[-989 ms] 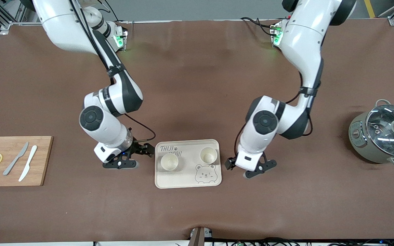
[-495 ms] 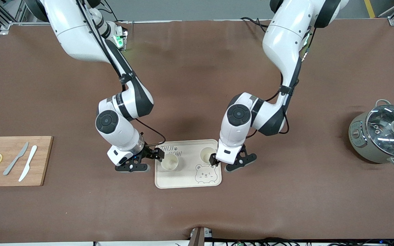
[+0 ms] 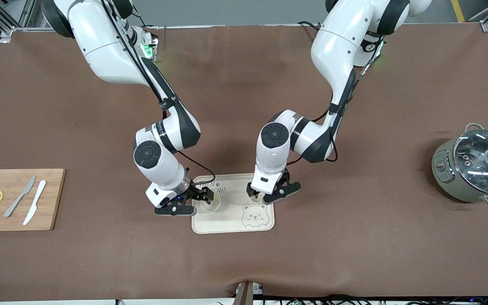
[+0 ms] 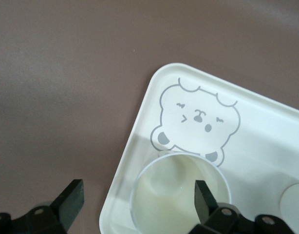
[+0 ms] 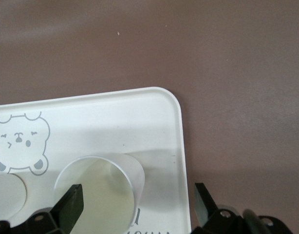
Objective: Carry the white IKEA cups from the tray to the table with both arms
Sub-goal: 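Lower both grippers around the white cups and close them on the rims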
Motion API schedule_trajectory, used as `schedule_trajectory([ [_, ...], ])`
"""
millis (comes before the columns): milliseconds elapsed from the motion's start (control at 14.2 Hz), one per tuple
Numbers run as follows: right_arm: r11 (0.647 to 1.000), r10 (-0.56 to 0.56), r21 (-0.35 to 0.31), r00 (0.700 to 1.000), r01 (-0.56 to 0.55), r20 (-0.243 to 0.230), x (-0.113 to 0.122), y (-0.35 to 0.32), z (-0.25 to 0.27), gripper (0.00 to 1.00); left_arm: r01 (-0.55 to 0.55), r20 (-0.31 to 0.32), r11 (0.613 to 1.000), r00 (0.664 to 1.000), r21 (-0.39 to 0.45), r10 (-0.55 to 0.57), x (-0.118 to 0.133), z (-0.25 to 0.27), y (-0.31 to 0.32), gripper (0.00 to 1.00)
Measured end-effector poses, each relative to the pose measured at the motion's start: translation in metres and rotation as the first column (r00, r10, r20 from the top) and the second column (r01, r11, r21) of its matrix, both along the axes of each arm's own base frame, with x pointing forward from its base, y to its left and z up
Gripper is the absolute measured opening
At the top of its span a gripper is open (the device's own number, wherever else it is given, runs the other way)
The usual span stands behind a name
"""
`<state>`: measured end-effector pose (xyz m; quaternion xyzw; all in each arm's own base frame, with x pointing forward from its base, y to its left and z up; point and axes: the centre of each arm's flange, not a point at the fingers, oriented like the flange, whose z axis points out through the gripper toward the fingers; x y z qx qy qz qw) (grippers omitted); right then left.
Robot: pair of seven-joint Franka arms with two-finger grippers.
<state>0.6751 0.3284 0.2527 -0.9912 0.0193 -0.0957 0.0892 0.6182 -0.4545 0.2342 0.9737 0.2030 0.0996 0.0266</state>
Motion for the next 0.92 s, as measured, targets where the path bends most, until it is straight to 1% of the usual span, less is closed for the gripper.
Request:
schedule_trajectory([
  [212, 1.000, -0.005, 0.000, 1.000, 0.004, 0.010, 0.001, 0.000, -0.019, 1.00, -0.008, 0.005, 1.000, 1.000, 0.001, 0.008, 0.001, -0.004, 0.001, 1.00],
  [283, 1.000, -0.005, -0.001, 1.000, 0.005, 0.008, 0.001, -0.001, -0.023, 1.00, -0.030, 0.012, 1.000, 0.999, -0.008, 0.030, 0.003, -0.002, 0.001, 0.93],
  [353, 1.000, -0.005, -0.002, 1.000, 0.005, 0.006, 0.001, -0.001, -0.026, 1.00, -0.046, 0.024, 0.999, 0.999, -0.020, 0.047, 0.004, 0.000, 0.001, 0.81],
  [424, 1.000, -0.005, -0.003, 1.000, 0.005, 0.006, 0.001, -0.001, -0.026, 1.00, -0.055, 0.032, 0.998, 0.998, -0.029, 0.056, 0.005, 0.001, 0.000, 0.71],
  [495, 1.000, -0.004, -0.003, 1.000, 0.004, 0.006, 0.001, 0.000, -0.026, 1.00, -0.059, 0.036, 0.998, 0.998, -0.033, 0.060, 0.005, 0.002, 0.000, 0.61],
  [565, 1.000, -0.003, -0.002, 1.000, 0.003, 0.008, 0.001, 0.001, -0.026, 1.00, -0.062, 0.036, 0.998, 0.997, -0.034, 0.063, 0.006, 0.002, 0.000, 0.49],
  [636, 1.000, -0.002, -0.002, 1.000, 0.002, 0.009, 0.001, 0.002, -0.025, 1.00, -0.063, 0.036, 0.997, 0.997, -0.034, 0.064, 0.006, 0.002, 0.000, 0.40],
  [707, 1.000, -0.002, -0.001, 1.000, 0.002, 0.009, 0.001, 0.002, -0.025, 0.93, -0.063, 0.037, 0.997, 0.997, -0.034, 0.064, 0.006, 0.002, 0.001, 0.29],
  [777, 1.000, -0.003, -0.001, 1.000, 0.003, 0.009, 0.001, 0.002, -0.024, 0.82, -0.064, 0.038, 0.997, 0.997, -0.034, 0.065, 0.006, 0.002, 0.001, 0.19],
  [848, 1.000, -0.004, -0.001, 1.000, 0.004, 0.009, 0.001, 0.002, -0.024, 0.69, -0.065, 0.040, 0.997, 0.997, -0.034, 0.066, 0.007, 0.003, 0.001, 0.11],
  [918, 1.000, -0.005, 0.000, 1.000, 0.005, 0.009, 0.001, 0.002, -0.025, 0.60, -0.071, 0.044, 0.997, 0.996, -0.037, 0.072, 0.008, 0.004, 0.002, 0.03],
])
